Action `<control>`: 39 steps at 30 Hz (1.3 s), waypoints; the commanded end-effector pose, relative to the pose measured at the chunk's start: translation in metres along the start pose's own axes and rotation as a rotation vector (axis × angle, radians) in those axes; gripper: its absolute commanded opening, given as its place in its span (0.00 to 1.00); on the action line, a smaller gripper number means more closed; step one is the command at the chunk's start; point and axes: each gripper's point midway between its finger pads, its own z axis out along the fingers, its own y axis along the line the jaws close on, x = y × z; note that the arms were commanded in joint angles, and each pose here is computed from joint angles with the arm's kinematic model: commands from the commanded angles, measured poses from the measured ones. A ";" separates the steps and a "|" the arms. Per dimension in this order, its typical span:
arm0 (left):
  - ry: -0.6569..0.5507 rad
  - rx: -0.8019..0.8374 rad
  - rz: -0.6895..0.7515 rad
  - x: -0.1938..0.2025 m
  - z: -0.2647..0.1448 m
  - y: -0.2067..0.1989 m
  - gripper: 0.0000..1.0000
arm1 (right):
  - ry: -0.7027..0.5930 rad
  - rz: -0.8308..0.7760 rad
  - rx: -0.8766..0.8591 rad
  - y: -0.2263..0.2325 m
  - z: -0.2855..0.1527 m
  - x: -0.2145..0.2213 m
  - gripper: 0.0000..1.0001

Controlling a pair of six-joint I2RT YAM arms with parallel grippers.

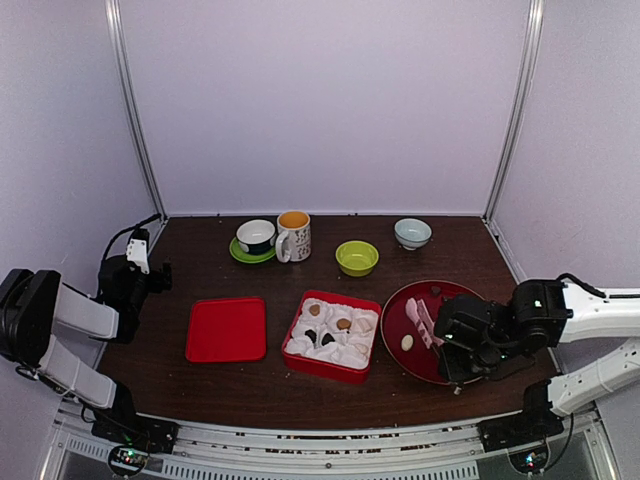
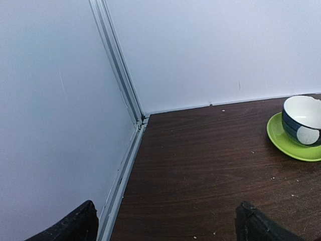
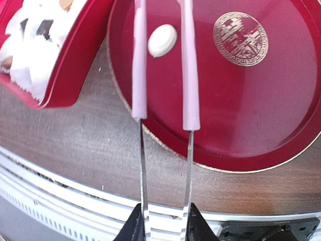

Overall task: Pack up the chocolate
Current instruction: Pick up the clamp from the plate, then adjust the fake chocolate on the plate.

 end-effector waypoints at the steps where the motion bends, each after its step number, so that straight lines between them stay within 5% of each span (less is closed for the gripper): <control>1: -0.061 -0.013 -0.013 -0.016 0.002 0.005 0.98 | 0.057 -0.131 0.005 0.000 -0.010 0.005 0.26; 20: -0.061 -0.014 -0.013 -0.016 0.002 0.005 0.98 | 0.063 -0.173 -0.019 0.011 -0.012 0.002 0.24; 25: -0.061 -0.014 -0.013 -0.016 0.002 0.005 0.98 | 0.076 -0.174 -0.091 0.028 -0.009 0.003 0.13; 39: -0.061 -0.013 -0.013 -0.016 0.002 0.005 0.98 | 0.171 -0.161 -0.032 0.013 0.017 0.028 0.14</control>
